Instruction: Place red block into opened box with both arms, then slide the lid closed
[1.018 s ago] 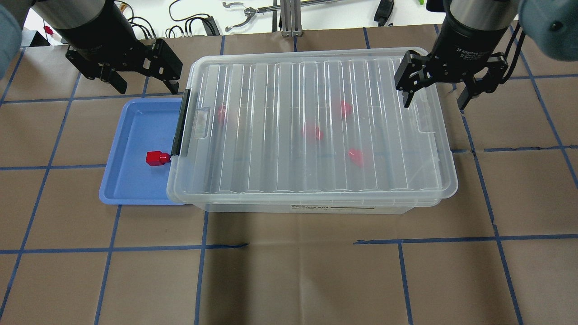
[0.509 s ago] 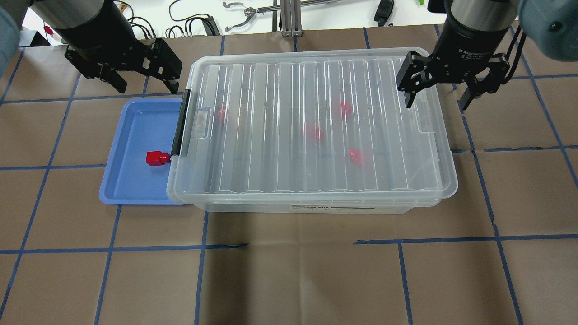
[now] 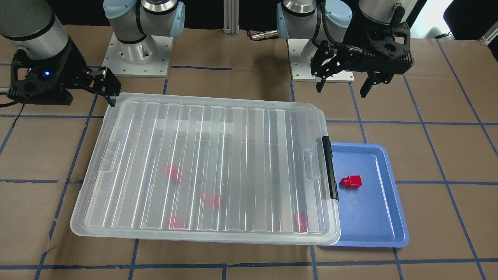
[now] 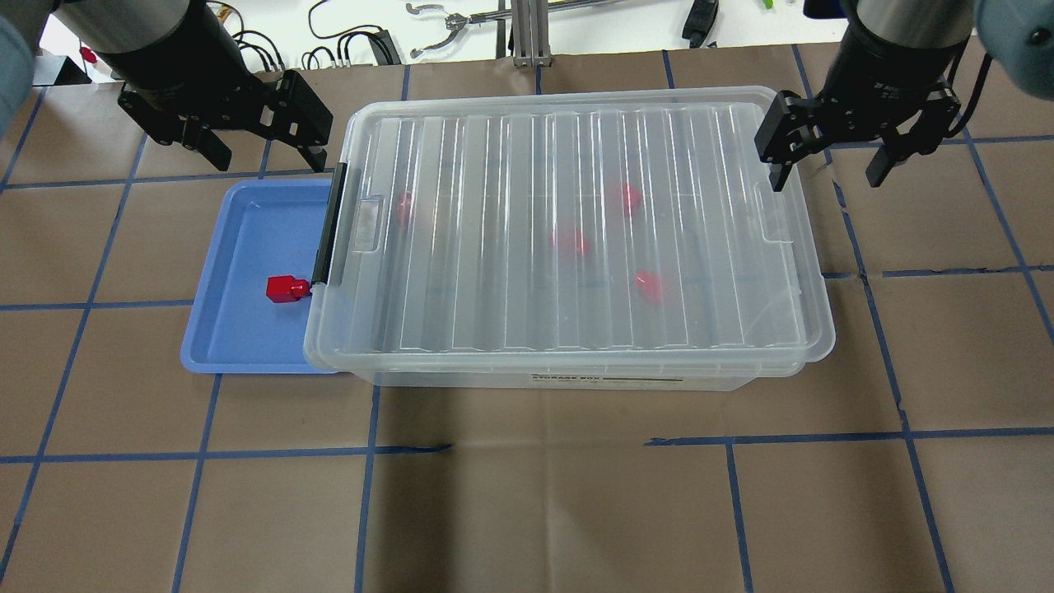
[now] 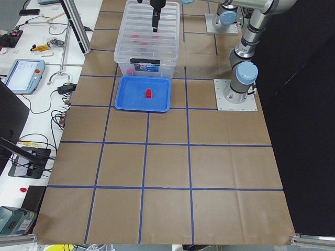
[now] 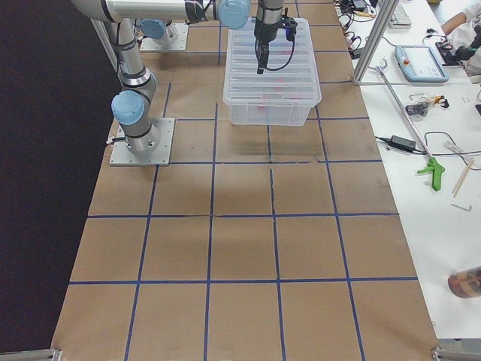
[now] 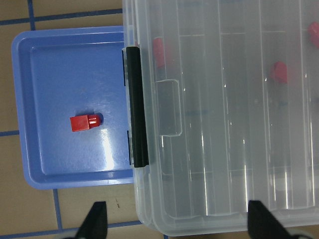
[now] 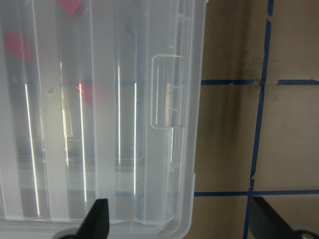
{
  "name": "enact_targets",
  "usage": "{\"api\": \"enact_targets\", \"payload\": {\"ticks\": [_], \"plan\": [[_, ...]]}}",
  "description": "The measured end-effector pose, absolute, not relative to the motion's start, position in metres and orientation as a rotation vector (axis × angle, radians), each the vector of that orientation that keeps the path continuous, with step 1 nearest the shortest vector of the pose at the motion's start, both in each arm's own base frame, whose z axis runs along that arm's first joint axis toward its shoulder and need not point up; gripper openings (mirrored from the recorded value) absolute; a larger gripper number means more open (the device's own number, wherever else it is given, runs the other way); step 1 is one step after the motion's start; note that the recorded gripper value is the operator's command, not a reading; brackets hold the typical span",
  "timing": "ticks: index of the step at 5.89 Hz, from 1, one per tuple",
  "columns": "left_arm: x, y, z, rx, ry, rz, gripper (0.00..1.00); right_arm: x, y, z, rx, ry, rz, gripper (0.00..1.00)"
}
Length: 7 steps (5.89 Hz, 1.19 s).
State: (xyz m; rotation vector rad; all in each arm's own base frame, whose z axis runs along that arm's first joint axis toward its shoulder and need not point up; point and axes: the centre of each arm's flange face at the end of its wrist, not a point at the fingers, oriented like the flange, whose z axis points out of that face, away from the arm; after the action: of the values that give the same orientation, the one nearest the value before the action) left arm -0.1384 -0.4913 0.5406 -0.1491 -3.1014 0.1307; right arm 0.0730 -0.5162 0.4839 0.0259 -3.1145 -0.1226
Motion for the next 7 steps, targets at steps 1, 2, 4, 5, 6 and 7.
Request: {"api": "enact_targets", "payload": {"ticks": [1,2,4,5,6,7], "plan": [[-0.138,-0.490,0.542,-0.162,-3.102,0.131,0.98,0.049,-0.523,0.478,0.075,-3.116,-0.127,1.00],[-0.139,-0.489,0.543,-0.180,-3.100,0.135,0.98,0.035,-0.535,0.462,0.101,-3.123,-0.144,1.00],[-0.139,-0.488,0.545,-0.187,-3.097,0.143,0.98,0.027,-0.556,0.404,0.109,-3.129,-0.151,1.00],[-0.138,-0.488,0.545,-0.189,-3.098,0.145,0.98,0.027,-0.555,0.374,0.106,-3.128,-0.142,1.00],[-0.138,-0.489,0.545,-0.194,-3.099,0.144,0.98,0.027,-0.550,0.351,0.103,-3.123,-0.127,1.00],[-0.137,-0.489,0.544,-0.201,-3.100,0.140,0.98,0.027,-0.546,0.340,0.103,-3.115,-0.114,1.00]]}}
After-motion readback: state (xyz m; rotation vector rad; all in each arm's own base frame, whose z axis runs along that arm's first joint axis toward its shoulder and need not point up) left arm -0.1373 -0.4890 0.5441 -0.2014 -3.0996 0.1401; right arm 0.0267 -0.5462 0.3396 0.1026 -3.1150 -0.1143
